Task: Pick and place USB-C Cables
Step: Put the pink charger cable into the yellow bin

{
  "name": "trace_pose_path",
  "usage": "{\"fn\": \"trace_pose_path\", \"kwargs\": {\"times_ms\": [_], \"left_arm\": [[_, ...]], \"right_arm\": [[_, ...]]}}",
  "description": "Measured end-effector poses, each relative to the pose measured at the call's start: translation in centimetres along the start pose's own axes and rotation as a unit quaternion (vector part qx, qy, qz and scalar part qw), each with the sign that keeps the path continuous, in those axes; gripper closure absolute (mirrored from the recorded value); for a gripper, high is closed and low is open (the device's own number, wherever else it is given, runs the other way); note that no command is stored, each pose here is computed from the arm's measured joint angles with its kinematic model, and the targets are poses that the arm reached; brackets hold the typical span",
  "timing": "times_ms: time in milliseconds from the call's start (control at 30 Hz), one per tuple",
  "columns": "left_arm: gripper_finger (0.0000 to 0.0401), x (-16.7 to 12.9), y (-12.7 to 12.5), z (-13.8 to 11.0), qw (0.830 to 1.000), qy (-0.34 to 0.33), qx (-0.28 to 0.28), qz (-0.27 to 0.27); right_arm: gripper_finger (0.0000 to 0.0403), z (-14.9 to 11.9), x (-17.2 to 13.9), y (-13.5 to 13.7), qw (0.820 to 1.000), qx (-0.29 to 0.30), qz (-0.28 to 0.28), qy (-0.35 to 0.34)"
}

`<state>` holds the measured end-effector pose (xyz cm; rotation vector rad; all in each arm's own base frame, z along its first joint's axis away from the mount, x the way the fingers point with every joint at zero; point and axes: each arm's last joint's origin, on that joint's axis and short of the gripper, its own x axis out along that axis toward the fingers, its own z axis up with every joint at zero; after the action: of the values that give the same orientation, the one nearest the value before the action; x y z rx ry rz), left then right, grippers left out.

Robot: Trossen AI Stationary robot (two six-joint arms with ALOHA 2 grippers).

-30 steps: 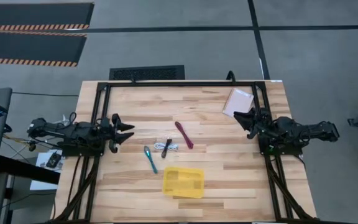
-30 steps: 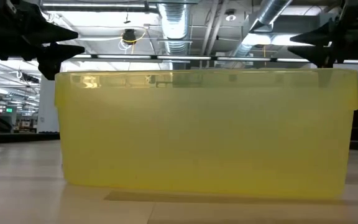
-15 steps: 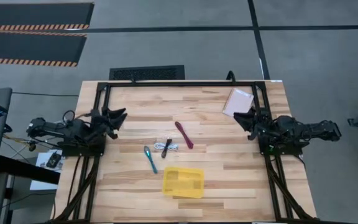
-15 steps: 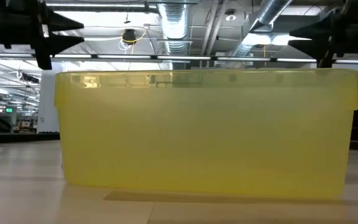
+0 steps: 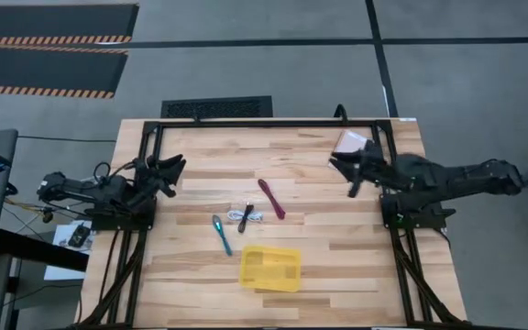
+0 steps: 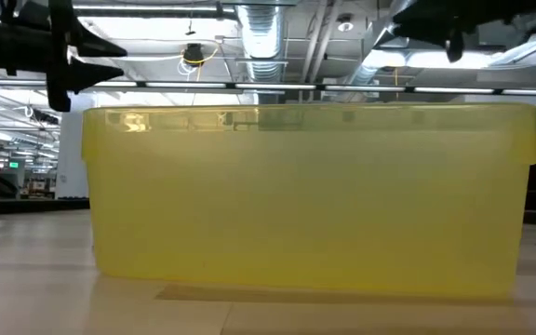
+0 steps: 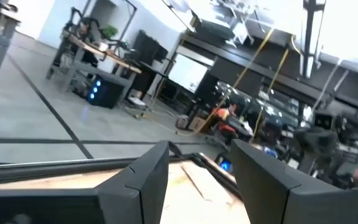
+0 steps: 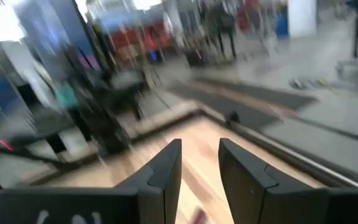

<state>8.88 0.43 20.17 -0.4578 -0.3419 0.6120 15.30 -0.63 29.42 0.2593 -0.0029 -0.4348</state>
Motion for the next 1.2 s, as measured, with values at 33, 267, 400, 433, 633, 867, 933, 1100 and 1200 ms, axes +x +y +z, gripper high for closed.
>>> {"fn": "trace_pose_path", "kwargs": {"times_ms": [33, 267, 400, 433, 633, 867, 933, 1100, 1200], "left_arm": [[0.0238, 0.1, -0.2, 0.1, 1.0, 0.007, 0.001, -0.006], [0.0238, 1.8, -3.0, 1.3, 0.995, 0.098, 0.031, 0.004], [0.0238, 4.2, -5.8, 0.9, 0.984, 0.162, 0.074, 0.016], [0.0238, 4.8, -6.5, 0.5, 0.98, 0.178, 0.088, 0.019], [0.0219, 8.4, -9.8, -2.9, 0.953, 0.246, 0.175, 0.034], [0.0157, 10.6, -10.8, -7.2, 0.927, 0.281, 0.235, 0.078], [0.0148, 10.9, -11.0, -8.0, 0.922, 0.289, 0.246, 0.08], [0.0143, 11.6, -11.5, -8.8, 0.917, 0.295, 0.254, 0.081], [0.0143, 11.8, -11.8, -8.8, 0.918, 0.294, 0.253, 0.081]], "right_arm": [[0.027, 0.3, 0.8, 0.4, 1.0, -0.011, -0.01, 0.021], [0.0262, -0.4, 5.9, 1.6, 0.985, -0.023, -0.082, 0.148], [0.0253, -2.5, 8.2, 1.6, 0.976, -0.013, -0.11, 0.185], [0.025, -3.1, 8.8, 1.5, 0.973, -0.009, -0.118, 0.196], [0.0208, -7.7, 11.4, 2.2, 0.954, -0.013, -0.141, 0.263], [0.0143, -12.7, 13.5, 4.0, 0.947, -0.018, -0.103, 0.302], [0.0139, -13.8, 14.1, 4.5, 0.95, -0.016, -0.094, 0.297], [0.0138, -15.9, 15.4, 4.8, 0.955, -0.009, -0.084, 0.285], [0.0138, -16.9, 15.8, 4.7, 0.954, -0.011, -0.088, 0.288]]}}
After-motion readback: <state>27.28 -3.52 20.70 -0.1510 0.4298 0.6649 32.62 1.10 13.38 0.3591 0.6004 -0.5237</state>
